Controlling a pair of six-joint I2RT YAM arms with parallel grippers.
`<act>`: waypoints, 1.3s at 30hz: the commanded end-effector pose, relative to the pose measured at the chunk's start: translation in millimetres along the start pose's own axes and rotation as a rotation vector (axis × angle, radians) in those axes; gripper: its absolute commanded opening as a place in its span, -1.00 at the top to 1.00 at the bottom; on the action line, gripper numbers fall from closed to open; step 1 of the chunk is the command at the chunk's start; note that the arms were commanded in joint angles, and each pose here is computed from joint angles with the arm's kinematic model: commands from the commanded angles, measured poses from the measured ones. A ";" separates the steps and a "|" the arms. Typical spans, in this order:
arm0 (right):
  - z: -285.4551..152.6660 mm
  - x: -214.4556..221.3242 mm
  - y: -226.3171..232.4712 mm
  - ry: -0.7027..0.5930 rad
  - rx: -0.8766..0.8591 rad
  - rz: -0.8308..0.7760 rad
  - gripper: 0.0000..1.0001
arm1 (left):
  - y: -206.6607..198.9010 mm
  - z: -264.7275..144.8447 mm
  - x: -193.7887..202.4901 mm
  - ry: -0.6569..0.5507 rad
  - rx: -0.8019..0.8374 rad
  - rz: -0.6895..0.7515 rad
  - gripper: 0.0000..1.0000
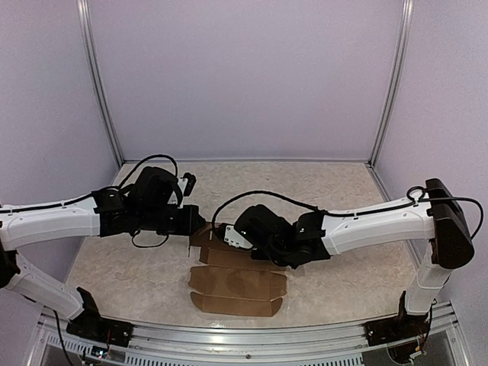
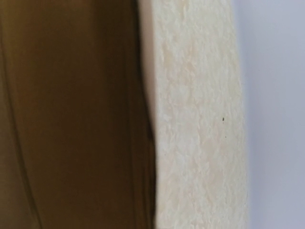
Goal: Fold the paper box
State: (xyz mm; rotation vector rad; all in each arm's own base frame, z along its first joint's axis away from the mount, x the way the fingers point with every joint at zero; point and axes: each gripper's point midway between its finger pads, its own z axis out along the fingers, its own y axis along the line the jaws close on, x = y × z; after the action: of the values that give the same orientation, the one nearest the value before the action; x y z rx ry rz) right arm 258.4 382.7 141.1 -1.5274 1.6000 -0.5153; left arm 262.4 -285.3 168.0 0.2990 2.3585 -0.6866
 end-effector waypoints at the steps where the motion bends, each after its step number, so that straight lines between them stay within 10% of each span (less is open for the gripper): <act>1: -14.9 -12.3 -16.4 -0.023 0.010 0.069 1.00 | -11.2 -5.0 -2.3 0.004 -0.019 0.035 1.00; 39: -38.9 -6.5 -19.9 -0.080 -0.115 0.335 1.00 | -25.4 -35.1 -18.0 -0.089 0.021 0.015 1.00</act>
State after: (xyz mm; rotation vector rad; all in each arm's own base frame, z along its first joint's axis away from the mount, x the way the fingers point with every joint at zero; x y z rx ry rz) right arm 240.9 381.4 171.8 -1.3254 1.7555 -0.2353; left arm 252.4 -303.0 216.7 0.3039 2.2561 -0.7681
